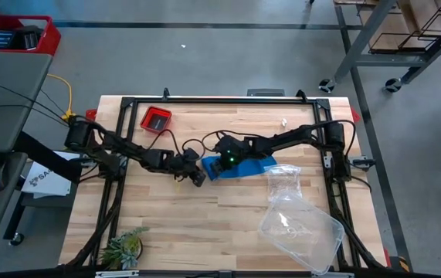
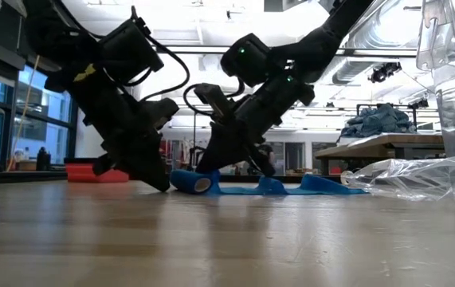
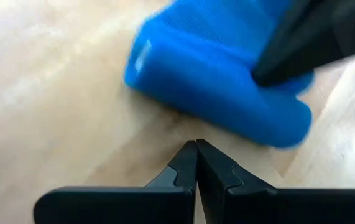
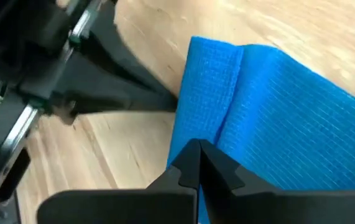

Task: Roll bandage
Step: Roll the blue bandage

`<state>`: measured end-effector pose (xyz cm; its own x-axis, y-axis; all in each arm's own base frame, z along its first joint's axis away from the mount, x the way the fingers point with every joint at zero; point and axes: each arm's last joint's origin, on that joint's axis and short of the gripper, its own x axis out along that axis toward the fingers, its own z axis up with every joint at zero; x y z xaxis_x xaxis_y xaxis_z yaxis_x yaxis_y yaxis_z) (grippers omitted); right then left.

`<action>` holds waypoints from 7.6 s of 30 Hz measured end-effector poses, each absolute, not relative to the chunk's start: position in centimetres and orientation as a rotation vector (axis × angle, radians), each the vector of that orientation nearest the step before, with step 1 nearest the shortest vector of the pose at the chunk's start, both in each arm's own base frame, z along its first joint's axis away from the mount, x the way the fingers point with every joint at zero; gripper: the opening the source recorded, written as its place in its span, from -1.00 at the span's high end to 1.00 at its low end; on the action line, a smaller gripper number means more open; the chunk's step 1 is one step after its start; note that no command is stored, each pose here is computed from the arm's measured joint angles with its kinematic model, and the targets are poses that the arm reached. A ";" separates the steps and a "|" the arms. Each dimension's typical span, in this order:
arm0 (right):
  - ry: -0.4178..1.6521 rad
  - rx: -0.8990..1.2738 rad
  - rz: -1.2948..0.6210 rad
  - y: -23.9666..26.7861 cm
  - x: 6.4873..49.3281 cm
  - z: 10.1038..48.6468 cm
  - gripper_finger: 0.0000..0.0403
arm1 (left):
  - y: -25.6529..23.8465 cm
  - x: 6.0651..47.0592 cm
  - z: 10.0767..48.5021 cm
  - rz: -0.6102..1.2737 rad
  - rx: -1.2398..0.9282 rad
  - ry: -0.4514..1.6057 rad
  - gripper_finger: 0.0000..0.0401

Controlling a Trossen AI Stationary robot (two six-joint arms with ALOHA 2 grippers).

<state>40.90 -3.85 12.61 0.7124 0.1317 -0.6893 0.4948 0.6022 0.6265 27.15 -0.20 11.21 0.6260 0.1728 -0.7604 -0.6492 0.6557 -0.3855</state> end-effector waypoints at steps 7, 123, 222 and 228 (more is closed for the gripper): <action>0.768 0.922 -0.236 -3.6 41.0 12.6 1.00 | 0.4 27.9 10.7 0.496 -0.742 0.711 1.00; 0.763 0.515 -0.069 -6.8 39.0 16.5 1.00 | 0.0 30.0 12.2 0.278 -0.541 0.715 1.00; 1.329 0.764 -0.638 -6.6 26.9 14.1 1.00 | 2.9 33.3 13.7 -0.024 -0.139 1.088 1.00; 1.285 0.700 -0.698 -7.8 26.5 14.7 1.00 | 2.7 32.7 16.8 -0.062 -0.097 0.998 1.00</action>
